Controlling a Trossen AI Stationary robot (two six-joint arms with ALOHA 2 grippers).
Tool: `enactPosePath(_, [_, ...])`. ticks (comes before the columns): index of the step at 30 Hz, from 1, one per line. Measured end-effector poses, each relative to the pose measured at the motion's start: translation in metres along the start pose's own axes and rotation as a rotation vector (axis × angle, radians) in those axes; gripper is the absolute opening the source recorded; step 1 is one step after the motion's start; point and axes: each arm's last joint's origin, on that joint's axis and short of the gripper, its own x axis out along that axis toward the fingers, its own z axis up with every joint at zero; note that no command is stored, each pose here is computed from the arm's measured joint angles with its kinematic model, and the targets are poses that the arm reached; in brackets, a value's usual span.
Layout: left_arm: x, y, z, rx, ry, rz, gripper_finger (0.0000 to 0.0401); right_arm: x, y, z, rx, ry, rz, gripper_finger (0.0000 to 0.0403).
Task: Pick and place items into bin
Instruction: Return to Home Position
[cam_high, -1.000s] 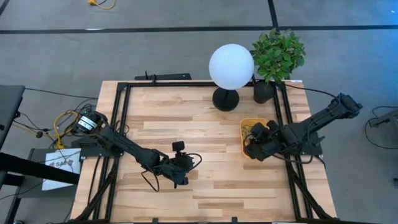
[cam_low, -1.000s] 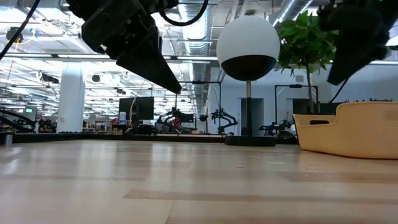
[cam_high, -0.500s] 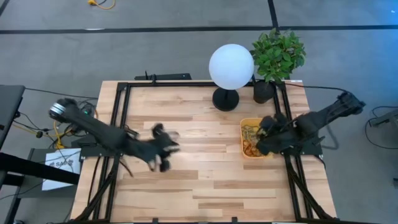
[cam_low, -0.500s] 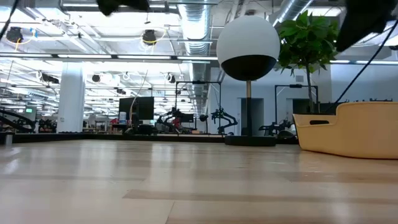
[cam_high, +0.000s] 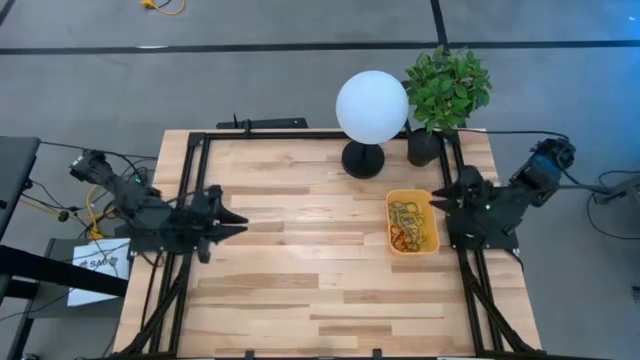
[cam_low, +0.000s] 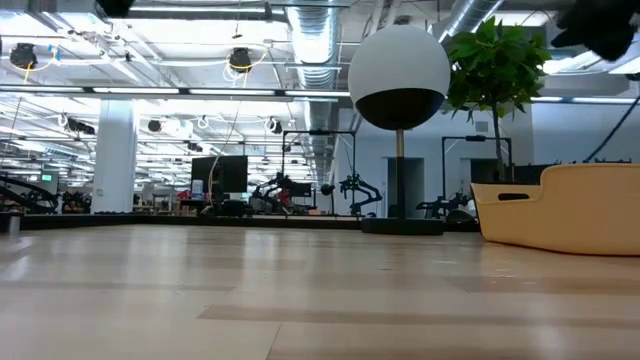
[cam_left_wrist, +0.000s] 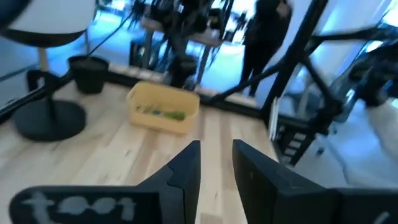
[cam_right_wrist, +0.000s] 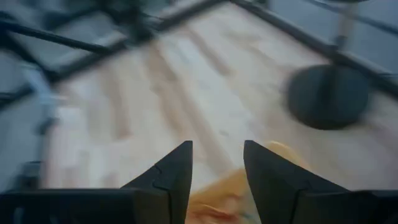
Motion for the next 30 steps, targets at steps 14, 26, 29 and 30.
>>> enactPosePath(14, [0.010,0.034,-0.084,-0.061,-0.357,-0.228,0.0082,0.022,-0.009,-0.052,-0.185,-0.334,0.457,0.0140])
enactPosePath(26, [-0.023,0.052,-0.074,-0.040,-0.437,-0.190,0.0082,0.029,-0.011,-0.064,-0.158,-0.468,0.503,0.0141])
enactPosePath(29, [-0.021,0.054,-0.084,-0.047,-0.470,-0.195,0.0082,0.042,-0.002,-0.080,-0.195,-0.500,0.560,0.0141])
enactPosePath(30, [-0.020,0.055,-0.087,-0.050,-0.485,-0.198,0.0082,0.046,0.001,-0.084,-0.205,-0.511,0.571,0.0140])
